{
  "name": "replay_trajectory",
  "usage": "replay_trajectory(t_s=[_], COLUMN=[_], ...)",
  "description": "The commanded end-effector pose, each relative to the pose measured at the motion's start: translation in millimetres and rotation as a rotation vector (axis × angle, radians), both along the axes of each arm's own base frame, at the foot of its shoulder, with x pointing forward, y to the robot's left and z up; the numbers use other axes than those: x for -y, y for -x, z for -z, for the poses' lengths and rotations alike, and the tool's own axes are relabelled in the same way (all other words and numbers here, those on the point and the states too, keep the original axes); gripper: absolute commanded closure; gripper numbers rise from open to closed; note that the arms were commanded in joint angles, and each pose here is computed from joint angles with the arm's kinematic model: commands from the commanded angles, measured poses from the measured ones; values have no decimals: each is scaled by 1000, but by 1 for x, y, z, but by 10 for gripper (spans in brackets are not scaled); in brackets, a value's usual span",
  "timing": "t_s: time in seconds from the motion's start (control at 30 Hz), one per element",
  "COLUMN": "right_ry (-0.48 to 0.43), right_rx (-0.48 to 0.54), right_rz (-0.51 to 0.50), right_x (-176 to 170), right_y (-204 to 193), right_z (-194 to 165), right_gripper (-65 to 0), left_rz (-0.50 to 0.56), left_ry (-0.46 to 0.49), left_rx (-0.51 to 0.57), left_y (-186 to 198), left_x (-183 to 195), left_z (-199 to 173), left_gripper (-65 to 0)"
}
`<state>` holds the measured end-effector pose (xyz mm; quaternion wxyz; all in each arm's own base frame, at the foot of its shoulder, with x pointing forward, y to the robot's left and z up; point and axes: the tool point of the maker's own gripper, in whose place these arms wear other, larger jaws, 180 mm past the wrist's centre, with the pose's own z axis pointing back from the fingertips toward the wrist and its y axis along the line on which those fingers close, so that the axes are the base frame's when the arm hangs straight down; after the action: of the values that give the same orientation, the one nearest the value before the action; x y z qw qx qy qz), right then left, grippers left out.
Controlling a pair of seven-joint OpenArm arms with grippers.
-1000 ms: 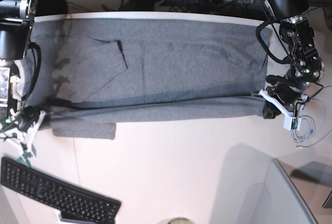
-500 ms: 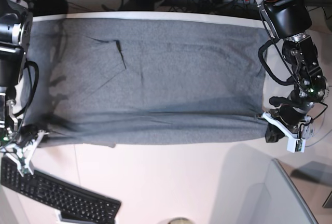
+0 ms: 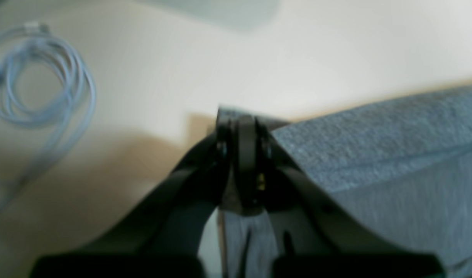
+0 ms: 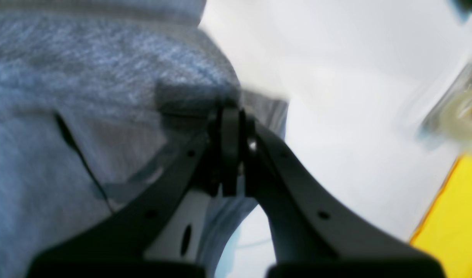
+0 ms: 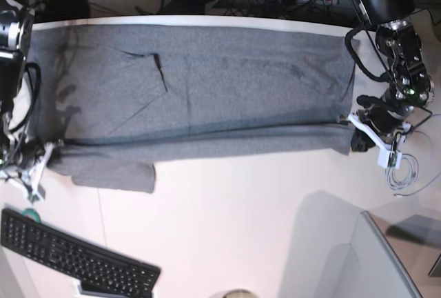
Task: Layout the t-shirt on the table in an organized manner, then fold the t-shirt properly
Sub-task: 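Hold both shirt ends and pull them apart to straighten the fold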
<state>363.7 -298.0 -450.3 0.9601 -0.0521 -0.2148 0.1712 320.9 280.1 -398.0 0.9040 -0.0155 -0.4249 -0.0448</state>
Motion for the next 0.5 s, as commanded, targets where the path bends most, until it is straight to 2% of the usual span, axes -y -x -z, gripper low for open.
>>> replay_trajectory(t_s=[0.0, 0.1, 0.23, 0.33, 0.47], right_ry=[44, 65, 96, 85, 114], right_rx=[43, 40, -15, -6, -30], right_rz=[8, -7, -26, -48, -52], right_x=[18, 18, 13, -4, -6], right_y=[-8, 6, 34, 40, 47], right_z=[-18, -14, -5, -3, -7], right_gripper=[0, 0, 0, 0, 0], left_rz=[-10, -9, -13, -12, -14], left_ry=[-31, -34, -42, -42, -38], left_rx=[43, 15, 7, 11, 13], left_y=[-5, 6, 9, 8, 9], left_x=[-12, -15, -18, -18, -18], left_z=[-15, -7, -5, -6, -6], left_gripper=[0, 0, 0, 0, 0])
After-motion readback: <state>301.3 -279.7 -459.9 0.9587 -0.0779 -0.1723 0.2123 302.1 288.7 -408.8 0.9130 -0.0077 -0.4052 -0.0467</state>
